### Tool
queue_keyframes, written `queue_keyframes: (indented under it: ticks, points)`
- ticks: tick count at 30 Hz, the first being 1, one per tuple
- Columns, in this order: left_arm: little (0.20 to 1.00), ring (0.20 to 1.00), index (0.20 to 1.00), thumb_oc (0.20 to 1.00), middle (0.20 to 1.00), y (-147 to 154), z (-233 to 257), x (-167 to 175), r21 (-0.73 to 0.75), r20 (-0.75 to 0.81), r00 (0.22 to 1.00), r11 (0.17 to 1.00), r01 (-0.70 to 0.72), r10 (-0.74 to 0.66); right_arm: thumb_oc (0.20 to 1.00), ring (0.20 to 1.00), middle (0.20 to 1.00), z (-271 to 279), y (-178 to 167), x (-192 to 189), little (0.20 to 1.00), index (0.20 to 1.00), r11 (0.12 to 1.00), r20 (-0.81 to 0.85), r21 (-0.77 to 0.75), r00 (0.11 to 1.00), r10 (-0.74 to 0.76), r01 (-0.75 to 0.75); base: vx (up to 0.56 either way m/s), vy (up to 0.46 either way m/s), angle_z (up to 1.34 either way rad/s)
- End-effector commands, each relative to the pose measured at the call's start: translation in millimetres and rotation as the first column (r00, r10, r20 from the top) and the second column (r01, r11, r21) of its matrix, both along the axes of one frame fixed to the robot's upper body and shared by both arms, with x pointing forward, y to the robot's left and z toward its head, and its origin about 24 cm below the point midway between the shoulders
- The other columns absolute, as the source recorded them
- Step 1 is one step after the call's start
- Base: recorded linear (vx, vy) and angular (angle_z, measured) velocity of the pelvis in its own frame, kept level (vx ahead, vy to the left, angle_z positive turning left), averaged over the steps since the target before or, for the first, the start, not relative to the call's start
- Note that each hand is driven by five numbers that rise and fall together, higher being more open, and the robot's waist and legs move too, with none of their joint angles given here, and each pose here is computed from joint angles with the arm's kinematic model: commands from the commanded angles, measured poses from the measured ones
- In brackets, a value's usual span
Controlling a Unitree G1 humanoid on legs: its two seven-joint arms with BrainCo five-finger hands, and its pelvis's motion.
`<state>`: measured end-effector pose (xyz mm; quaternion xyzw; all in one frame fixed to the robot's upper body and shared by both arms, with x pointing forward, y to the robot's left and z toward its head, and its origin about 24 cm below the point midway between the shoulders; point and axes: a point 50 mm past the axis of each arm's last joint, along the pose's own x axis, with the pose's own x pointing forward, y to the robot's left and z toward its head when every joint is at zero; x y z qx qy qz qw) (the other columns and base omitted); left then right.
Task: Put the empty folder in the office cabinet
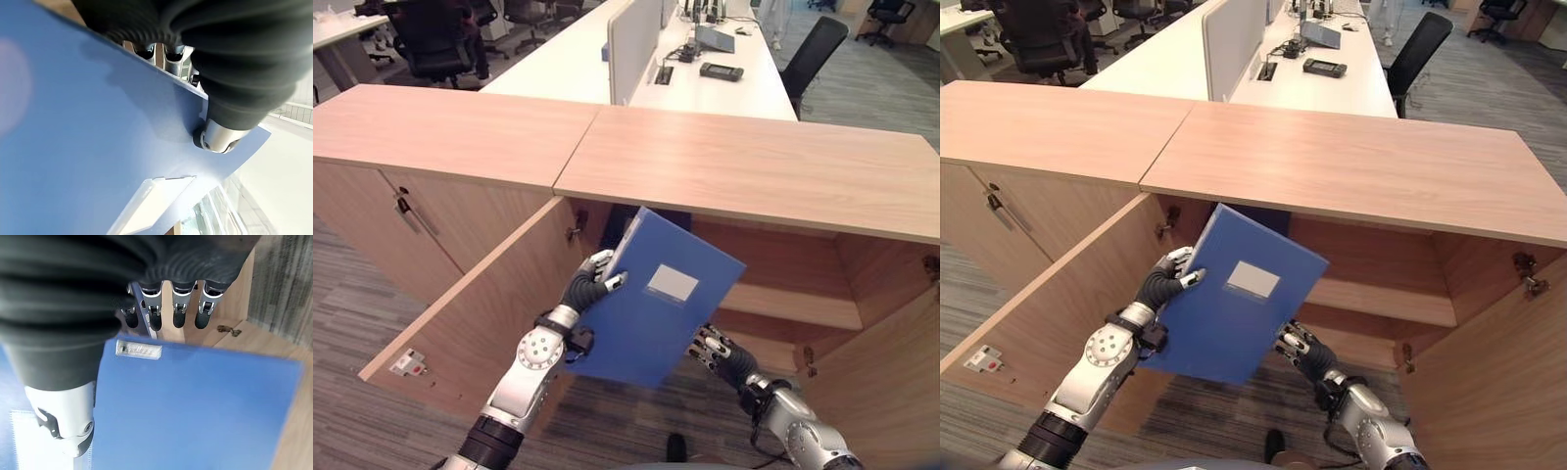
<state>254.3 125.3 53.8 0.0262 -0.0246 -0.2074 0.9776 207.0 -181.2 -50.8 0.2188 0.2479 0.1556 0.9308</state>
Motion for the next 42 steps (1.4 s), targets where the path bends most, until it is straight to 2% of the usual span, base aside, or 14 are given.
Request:
queue_keyframes:
  ticks: [1, 18, 19, 20, 24, 25, 26, 27, 29, 30, 38, 40, 41, 42]
  points:
    - [0.200, 0.200, 0.200, 0.200, 0.200, -12.6, 33.3, 11.4, -0.120, 0.133, 0.989, 0.989, 0.087, -0.071, 1.000, 1.000, 1.000, 18.6, 3.0, 28.4, 1.000, 1.000, 0.999, 0.133, -0.038, 0.991, -0.034, 0.039, 0.00, 0.000, 0.00]
    - [0.200, 0.200, 0.200, 0.200, 0.200, -45.5, 28.6, 8.3, -0.257, 0.037, 0.968, 0.933, 0.251, -0.250, 1.000, 1.000, 1.000, 38.3, 43.4, 46.9, 1.000, 1.000, 0.996, 0.215, 0.022, 0.973, 0.085, -0.092, 0.00, -0.002, 0.01]
    - [0.200, 0.200, 0.200, 0.200, 0.200, -51.3, 29.0, 6.2, -0.295, 0.028, 0.960, 0.916, 0.274, -0.278, 0.398, 0.398, 0.398, 38.3, 53.3, 44.0, 0.398, 0.398, 0.992, 0.223, 0.064, 0.971, 0.091, -0.108, 0.00, 0.000, 0.00]
    - [0.200, 0.200, 0.200, 0.200, 0.200, -50.9, 26.0, 5.9, -0.296, 0.012, 0.958, 0.914, 0.276, -0.285, 0.200, 0.200, 0.200, 31.6, 57.1, 36.9, 0.200, 0.200, 0.987, 0.191, 0.090, 0.975, 0.113, -0.132, 0.00, 0.000, 0.00]
    - [0.200, 0.200, 0.200, 0.200, 0.200, -67.3, 21.9, 4.0, -0.348, -0.046, 0.932, 0.881, 0.321, -0.358, 0.203, 0.203, 0.203, 41.2, 76.3, 34.4, 0.203, 0.203, 0.947, 0.179, 0.299, 0.982, 0.062, -0.114, 0.00, 0.000, 0.00]
    - [0.256, 0.256, 0.256, 0.256, 0.256, -70.9, 19.0, 4.2, -0.368, -0.071, 0.930, 0.876, 0.313, -0.362, 0.200, 0.200, 0.200, 45.4, 75.5, 40.0, 0.200, 0.200, 0.929, 0.164, 0.367, 0.986, -0.022, -0.040, 0.00, 0.000, 0.00]
    - [0.398, 0.398, 0.398, 0.398, 0.398, -71.9, 19.1, 5.2, -0.374, -0.079, 0.929, 0.874, 0.309, -0.362, 0.200, 0.200, 0.200, 45.8, 74.0, 40.7, 0.200, 0.200, 0.909, 0.143, 0.417, 0.987, -0.074, 0.008, 0.00, 0.000, 0.00]
    - [1.000, 1.000, 1.000, 1.000, 1.000, -72.8, 14.5, 5.1, -0.393, -0.114, 0.927, 0.873, 0.289, -0.358, 0.200, 0.200, 0.200, 49.9, 69.0, 45.7, 0.200, 0.200, 0.864, 0.122, 0.496, 0.978, -0.168, 0.087, 0.00, 0.000, 0.00]
    - [1.000, 1.000, 1.000, 1.000, 1.000, -74.8, 9.8, 4.6, -0.412, -0.146, 0.921, 0.869, 0.274, -0.360, 0.200, 0.200, 0.200, 52.9, 66.1, 50.7, 0.200, 0.200, 0.813, 0.095, 0.562, 0.964, -0.247, 0.153, 0.00, 0.000, 0.00]
    - [1.000, 1.000, 1.000, 1.000, 1.000, -74.9, 0.7, 3.6, -0.454, -0.222, 0.913, 0.865, 0.214, -0.342, 0.200, 0.200, 0.200, 52.8, 58.9, 55.5, 0.200, 0.200, 0.691, -0.007, 0.657, 0.919, -0.394, 0.301, 0.00, 0.000, 0.00]
    - [1.000, 1.000, 1.000, 1.000, 1.000, -47.1, -53.9, -5.4, -0.392, -0.486, 0.863, 0.917, -0.076, -0.136, 0.200, 0.200, 0.200, 49.9, 13.0, 57.9, 0.200, 0.200, 0.449, -0.171, 0.657, 0.700, -0.694, 0.606, 0.00, 0.000, 0.00]
    - [1.000, 1.000, 1.000, 1.000, 1.000, -42.0, -62.4, -9.3, -0.383, -0.523, 0.845, 0.916, -0.116, -0.112, 0.200, 0.200, 0.200, 53.1, 6.9, 58.0, 0.200, 0.200, 0.439, -0.159, 0.654, 0.679, -0.717, 0.616, 0.00, 0.000, 0.00]
    - [1.000, 1.000, 1.000, 1.000, 1.000, -36.1, -72.9, -12.8, -0.356, -0.558, 0.827, 0.920, -0.166, -0.068, 0.200, 0.200, 0.200, 0.0, 15.5, 26.1, 0.200, 0.200, 0.474, -0.317, 0.495, 0.659, -0.682, 0.728, 0.00, 0.000, 0.00]
    - [1.000, 1.000, 1.000, 1.000, 1.000, -36.2, -73.1, -13.0, -0.357, -0.559, 0.827, 0.919, -0.166, -0.067, 0.200, 0.200, 0.200, -0.4, 15.2, 26.0, 0.200, 0.200, 0.475, -0.317, 0.494, 0.660, -0.681, 0.728, 0.00, 0.000, 0.00]
